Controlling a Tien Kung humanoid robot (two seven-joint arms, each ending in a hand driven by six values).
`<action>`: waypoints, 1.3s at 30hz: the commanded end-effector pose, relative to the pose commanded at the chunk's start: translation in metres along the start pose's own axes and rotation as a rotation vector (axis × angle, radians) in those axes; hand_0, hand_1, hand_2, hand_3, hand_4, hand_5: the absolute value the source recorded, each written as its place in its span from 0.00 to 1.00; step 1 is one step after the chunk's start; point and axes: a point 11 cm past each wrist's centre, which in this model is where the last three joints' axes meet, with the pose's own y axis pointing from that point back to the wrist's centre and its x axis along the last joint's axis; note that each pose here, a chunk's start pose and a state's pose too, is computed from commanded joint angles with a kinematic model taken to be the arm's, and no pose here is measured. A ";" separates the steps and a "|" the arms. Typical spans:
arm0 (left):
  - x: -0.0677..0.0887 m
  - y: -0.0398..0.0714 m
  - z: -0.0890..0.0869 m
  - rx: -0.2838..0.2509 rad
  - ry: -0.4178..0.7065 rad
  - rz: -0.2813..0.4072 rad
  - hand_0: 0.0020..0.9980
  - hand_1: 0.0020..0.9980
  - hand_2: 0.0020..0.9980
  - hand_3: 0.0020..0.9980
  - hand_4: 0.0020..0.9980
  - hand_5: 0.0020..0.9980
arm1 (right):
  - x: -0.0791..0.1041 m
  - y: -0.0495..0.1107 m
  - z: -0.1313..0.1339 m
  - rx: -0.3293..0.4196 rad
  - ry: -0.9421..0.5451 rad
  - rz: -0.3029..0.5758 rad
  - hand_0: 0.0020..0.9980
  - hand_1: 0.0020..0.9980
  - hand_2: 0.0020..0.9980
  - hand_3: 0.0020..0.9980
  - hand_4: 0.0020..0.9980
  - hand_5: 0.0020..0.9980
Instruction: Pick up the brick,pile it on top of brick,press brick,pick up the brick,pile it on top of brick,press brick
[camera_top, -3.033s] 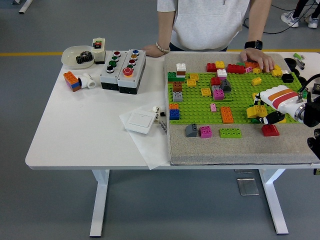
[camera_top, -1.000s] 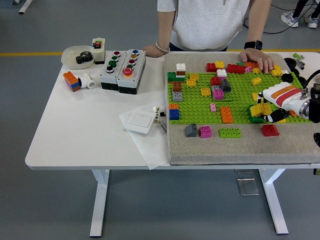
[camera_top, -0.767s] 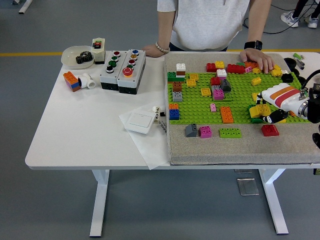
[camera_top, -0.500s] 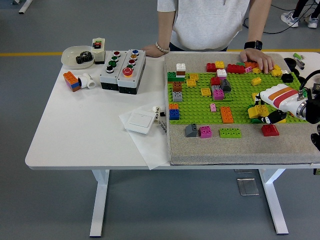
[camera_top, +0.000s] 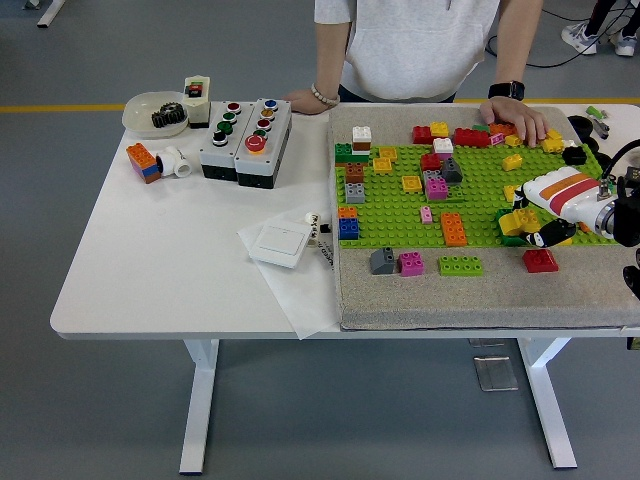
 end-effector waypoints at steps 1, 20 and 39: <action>0.000 0.000 0.000 0.000 0.000 0.000 0.79 0.80 0.82 0.65 0.66 0.65 | 0.000 0.000 0.000 0.000 0.000 0.000 0.63 0.64 0.71 0.68 0.84 0.27; 0.000 0.000 -0.005 0.009 -0.003 0.000 0.79 0.80 0.82 0.65 0.66 0.65 | 0.011 0.010 0.000 0.015 0.000 0.022 0.64 0.66 0.73 0.81 0.93 0.26; 0.001 0.000 -0.015 0.026 -0.016 0.001 0.79 0.80 0.82 0.65 0.66 0.65 | 0.035 0.053 -0.013 -0.054 -0.310 0.261 0.63 0.65 0.69 0.62 0.82 0.34</action>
